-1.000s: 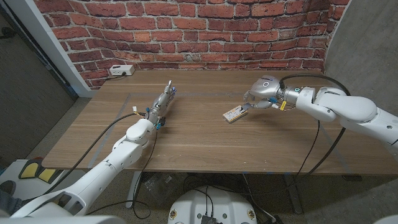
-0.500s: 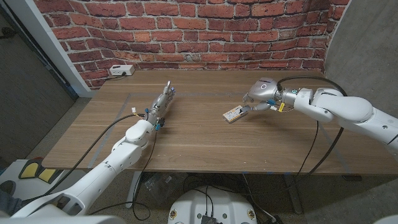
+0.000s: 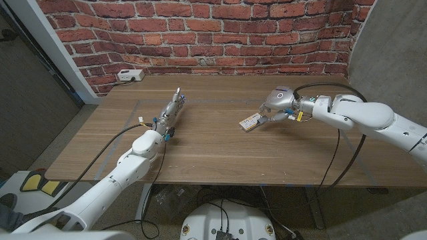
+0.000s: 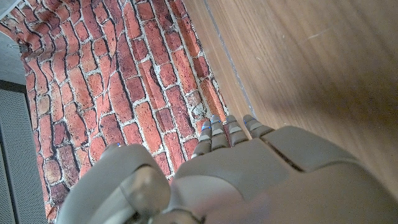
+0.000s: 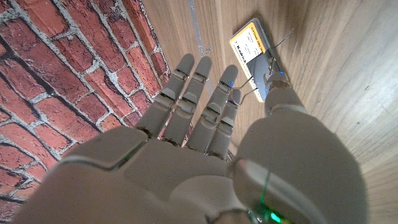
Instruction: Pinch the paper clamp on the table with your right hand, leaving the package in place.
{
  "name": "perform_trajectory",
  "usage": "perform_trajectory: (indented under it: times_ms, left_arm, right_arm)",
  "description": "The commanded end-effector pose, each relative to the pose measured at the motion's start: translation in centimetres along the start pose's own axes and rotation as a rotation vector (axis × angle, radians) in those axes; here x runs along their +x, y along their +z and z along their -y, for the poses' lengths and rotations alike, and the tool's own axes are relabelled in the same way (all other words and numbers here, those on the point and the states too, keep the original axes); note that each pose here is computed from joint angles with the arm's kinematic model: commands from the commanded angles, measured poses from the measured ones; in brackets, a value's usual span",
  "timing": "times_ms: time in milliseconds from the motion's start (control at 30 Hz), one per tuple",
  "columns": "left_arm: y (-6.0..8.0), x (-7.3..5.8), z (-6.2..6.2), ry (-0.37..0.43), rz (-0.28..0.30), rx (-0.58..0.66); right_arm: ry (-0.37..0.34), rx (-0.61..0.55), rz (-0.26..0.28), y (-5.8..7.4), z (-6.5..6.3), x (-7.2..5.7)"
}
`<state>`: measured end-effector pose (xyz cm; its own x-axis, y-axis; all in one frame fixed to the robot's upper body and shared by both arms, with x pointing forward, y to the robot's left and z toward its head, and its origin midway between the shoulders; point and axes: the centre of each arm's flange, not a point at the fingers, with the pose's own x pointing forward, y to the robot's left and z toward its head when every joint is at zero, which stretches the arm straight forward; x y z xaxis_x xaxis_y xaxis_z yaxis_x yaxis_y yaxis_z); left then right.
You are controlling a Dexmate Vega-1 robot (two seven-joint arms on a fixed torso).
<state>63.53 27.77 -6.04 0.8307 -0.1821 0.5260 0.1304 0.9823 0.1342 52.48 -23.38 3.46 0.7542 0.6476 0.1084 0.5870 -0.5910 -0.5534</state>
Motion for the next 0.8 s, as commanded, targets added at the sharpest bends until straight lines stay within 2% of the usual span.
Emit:
perform_trajectory:
  times_ms: [33,367,800]
  left_arm:
    - [-0.1,-0.5,-0.1,0.006,0.000,-0.003]
    - [-0.2,-1.0,-0.1,0.013,-0.001,-0.006]
    - [-0.9,-1.7,-0.1,0.031,-0.014,-0.020]
  right_arm:
    - [0.024,-0.028,0.014,0.4,-0.4,0.5]
    - [0.020,-0.046,0.026,1.0,-0.3,1.1]
    - [0.035,-0.082,0.090,0.9,-0.8,2.0]
